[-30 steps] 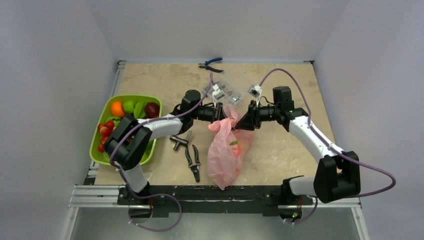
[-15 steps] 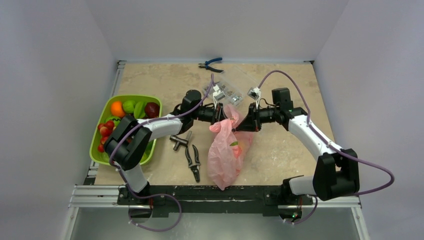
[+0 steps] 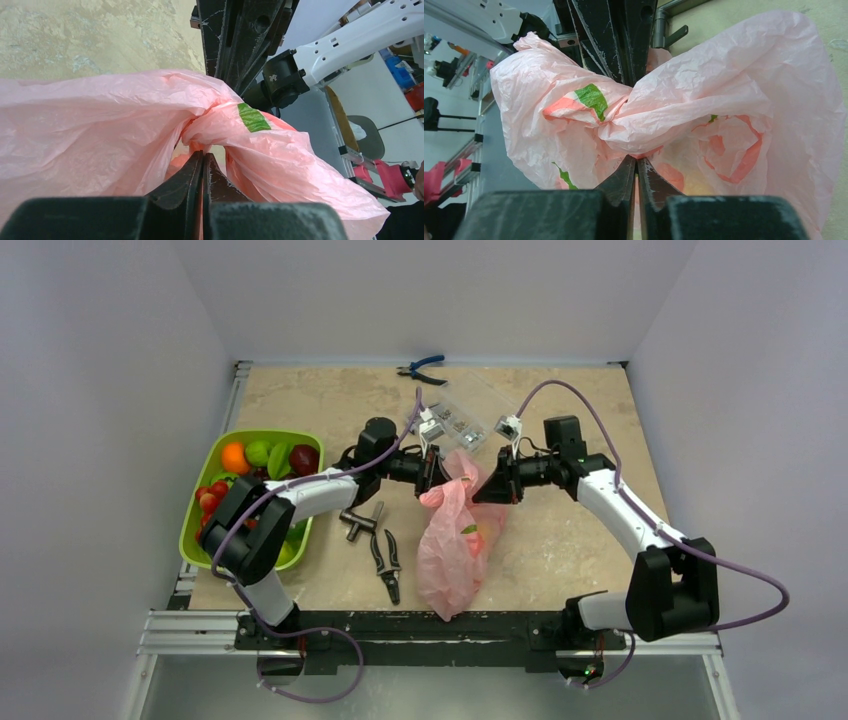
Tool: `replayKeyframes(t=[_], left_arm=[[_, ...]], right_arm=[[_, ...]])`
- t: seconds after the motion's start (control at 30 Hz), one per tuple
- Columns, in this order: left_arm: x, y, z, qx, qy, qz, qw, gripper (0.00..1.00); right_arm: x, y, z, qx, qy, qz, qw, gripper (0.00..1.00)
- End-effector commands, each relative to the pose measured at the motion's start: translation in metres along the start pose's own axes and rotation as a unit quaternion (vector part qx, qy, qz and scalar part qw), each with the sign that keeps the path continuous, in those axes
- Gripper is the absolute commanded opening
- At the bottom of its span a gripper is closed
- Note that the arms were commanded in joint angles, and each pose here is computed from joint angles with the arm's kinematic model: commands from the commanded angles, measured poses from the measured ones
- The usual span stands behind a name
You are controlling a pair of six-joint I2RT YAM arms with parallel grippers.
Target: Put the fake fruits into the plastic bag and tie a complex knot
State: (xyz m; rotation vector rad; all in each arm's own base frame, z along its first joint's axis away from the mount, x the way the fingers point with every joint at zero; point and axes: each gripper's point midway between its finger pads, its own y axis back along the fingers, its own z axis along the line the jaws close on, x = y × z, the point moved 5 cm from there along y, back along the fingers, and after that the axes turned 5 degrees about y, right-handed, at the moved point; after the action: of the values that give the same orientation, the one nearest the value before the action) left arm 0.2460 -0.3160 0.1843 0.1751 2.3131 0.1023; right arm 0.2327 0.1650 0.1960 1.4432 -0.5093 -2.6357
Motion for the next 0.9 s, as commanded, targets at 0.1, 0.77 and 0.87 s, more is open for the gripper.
replayKeyframes(t=[0.1,0.77,0.87], left_arm=[[-0.016,-0.012,-0.02,0.039,-0.053,-0.012,0.998,0.0],[-0.018,-0.014,-0.018,0.038,-0.046,-0.02,0.998,0.0],[-0.019,-0.015,-0.019,0.04,-0.046,-0.019,0.998,0.0]], right_arm=[[-0.02,0.002,0.006,-0.015,0.028,-0.02,0.999,0.29],[-0.005,0.002,0.012,-0.042,0.036,0.011,0.998,0.3],[-0.007,0.001,0.011,-0.043,0.04,0.007,0.998,0.13]])
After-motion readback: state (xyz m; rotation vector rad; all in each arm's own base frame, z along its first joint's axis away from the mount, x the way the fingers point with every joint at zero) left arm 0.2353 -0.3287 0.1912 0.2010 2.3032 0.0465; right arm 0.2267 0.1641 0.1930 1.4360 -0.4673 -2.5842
